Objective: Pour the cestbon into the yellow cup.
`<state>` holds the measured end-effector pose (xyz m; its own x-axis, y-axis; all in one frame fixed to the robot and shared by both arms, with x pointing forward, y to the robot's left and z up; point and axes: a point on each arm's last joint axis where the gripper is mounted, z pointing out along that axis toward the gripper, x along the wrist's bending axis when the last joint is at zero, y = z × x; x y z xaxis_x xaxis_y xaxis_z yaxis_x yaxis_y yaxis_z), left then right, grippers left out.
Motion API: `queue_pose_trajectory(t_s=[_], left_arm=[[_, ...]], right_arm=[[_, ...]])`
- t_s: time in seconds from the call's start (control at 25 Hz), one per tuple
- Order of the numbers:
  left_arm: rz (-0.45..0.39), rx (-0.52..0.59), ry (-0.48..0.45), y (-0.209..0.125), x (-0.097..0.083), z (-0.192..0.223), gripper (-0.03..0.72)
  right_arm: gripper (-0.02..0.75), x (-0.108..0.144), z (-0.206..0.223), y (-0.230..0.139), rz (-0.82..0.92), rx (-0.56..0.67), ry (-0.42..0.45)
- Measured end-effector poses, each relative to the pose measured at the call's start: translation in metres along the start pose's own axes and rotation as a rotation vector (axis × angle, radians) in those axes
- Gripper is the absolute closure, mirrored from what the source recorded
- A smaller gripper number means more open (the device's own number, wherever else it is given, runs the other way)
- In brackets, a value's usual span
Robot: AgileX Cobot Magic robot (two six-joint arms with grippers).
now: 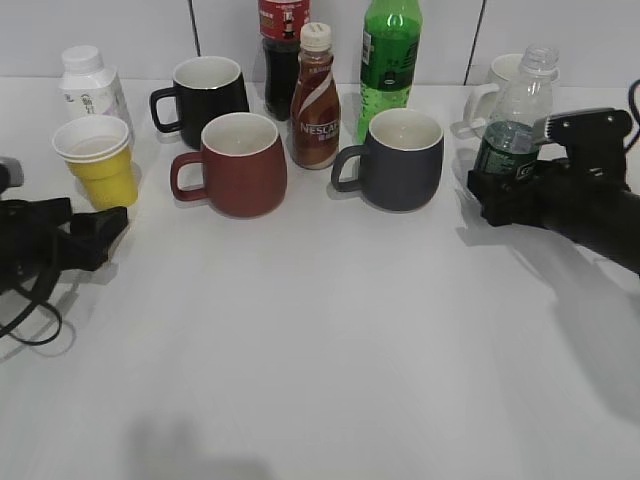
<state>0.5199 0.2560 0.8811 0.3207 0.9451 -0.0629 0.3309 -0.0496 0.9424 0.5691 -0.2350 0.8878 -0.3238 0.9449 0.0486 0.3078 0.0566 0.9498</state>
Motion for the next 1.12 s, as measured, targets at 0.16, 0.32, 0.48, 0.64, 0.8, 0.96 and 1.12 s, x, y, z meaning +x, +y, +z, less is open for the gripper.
queue_pose_trajectory(t_s=[0.16, 0.32, 0.48, 0.64, 0.8, 0.96, 1.12], left_arm=[[-0.001, -0.009, -0.002, 0.006, -0.005, -0.019, 0.079], [-0.031, -0.004, -0.013, 0.015, -0.01, -0.036, 0.09], [-0.108, -0.003, -0.025, 0.032, -0.014, -0.049, 0.095], [-0.124, 0.026, -0.012, 0.048, -0.018, -0.066, 0.097], [-0.158, 0.033, 0.036, 0.064, -0.019, -0.087, 0.097], [-0.131, 0.085, 0.107, 0.086, -0.023, -0.105, 0.1], [-0.131, 0.214, 0.18, 0.11, -0.033, -0.121, 0.101]], right_arm=[[0.115, 0.001, -0.015, -0.003, 0.023, 0.018, -0.022], [0.116, 0.004, -0.032, -0.014, 0.057, 0.065, -0.03], [0.127, 0.005, -0.046, -0.016, 0.061, 0.149, -0.045], [0.142, 0.008, -0.056, -0.007, 0.081, 0.224, -0.047], [0.146, 0.02, -0.07, 0.007, 0.065, 0.281, -0.011], [0.146, 0.03, -0.087, 0.019, 0.048, 0.353, -0.023], [0.148, 0.038, -0.103, 0.037, 0.02, 0.443, -0.067]])
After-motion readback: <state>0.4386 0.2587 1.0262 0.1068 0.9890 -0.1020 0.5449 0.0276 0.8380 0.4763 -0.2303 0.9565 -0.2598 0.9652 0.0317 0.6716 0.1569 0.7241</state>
